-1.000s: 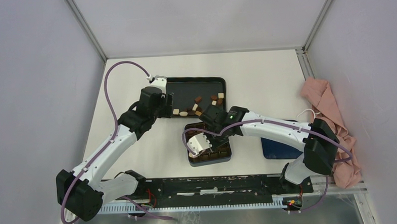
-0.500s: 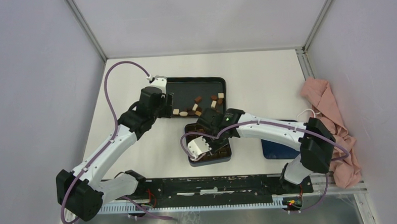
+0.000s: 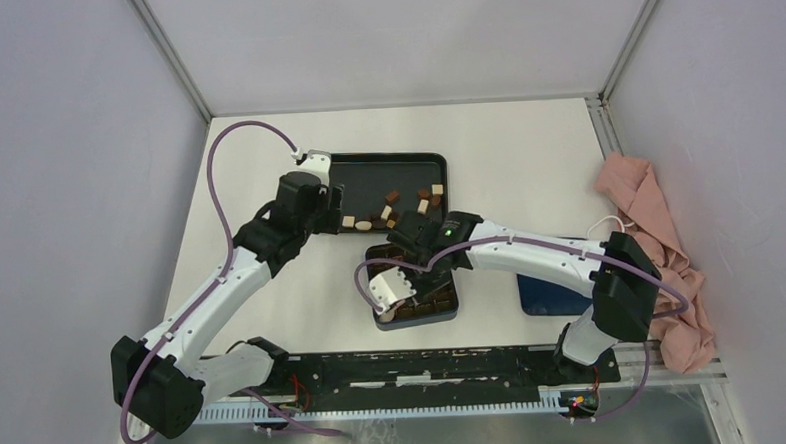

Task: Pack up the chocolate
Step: Place the fake chocolate in the packing box, then pick up the fake chocolate from the plate.

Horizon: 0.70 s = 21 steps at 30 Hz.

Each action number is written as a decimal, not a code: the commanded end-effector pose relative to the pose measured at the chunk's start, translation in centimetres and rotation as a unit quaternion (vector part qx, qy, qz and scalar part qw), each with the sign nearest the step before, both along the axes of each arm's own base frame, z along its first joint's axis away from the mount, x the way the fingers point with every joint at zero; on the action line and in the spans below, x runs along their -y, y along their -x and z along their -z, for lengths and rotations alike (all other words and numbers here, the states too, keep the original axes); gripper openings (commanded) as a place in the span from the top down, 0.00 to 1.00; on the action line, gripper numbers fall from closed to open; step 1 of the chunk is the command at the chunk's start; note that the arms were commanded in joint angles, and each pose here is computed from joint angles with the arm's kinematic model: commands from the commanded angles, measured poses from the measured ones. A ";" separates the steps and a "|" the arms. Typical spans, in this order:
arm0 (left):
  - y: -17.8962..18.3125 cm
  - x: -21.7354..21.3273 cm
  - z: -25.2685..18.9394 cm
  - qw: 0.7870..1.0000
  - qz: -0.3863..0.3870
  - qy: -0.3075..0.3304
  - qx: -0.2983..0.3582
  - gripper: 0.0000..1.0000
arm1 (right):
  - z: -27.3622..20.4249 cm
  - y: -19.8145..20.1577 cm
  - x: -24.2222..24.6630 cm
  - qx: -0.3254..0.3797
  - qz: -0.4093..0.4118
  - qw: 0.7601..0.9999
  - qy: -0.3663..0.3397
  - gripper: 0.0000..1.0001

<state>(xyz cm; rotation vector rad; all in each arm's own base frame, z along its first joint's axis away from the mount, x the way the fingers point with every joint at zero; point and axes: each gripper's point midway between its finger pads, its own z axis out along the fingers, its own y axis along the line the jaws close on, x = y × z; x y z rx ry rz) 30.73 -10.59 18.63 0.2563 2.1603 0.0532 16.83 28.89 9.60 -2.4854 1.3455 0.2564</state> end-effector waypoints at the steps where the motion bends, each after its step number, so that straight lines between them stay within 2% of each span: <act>1: -0.4 -0.1 -1.3 1.000 0.012 -0.001 0.022 0.21 | -4.1 -1.2 -1.8 -0.006 0.010 0.998 -0.062 0.68; 6: -0.3 0.0 -1.4 1.000 0.012 0.000 0.024 0.21 | -6.3 -4.2 -0.8 -0.015 0.055 0.994 -0.098 0.68; 10: -0.4 0.0 -1.4 1.000 0.014 0.001 0.023 0.21 | -7.4 -9.7 1.7 0.008 0.141 0.983 -0.120 0.67; 15: -0.3 0.2 -1.5 1.000 0.017 0.004 0.024 0.21 | -5.5 -16.3 5.3 0.055 0.240 0.965 -0.089 0.67; 21: -0.2 0.2 -1.5 1.000 0.017 0.006 0.024 0.21 | -1.8 -20.9 7.6 0.066 0.298 0.952 -0.041 0.66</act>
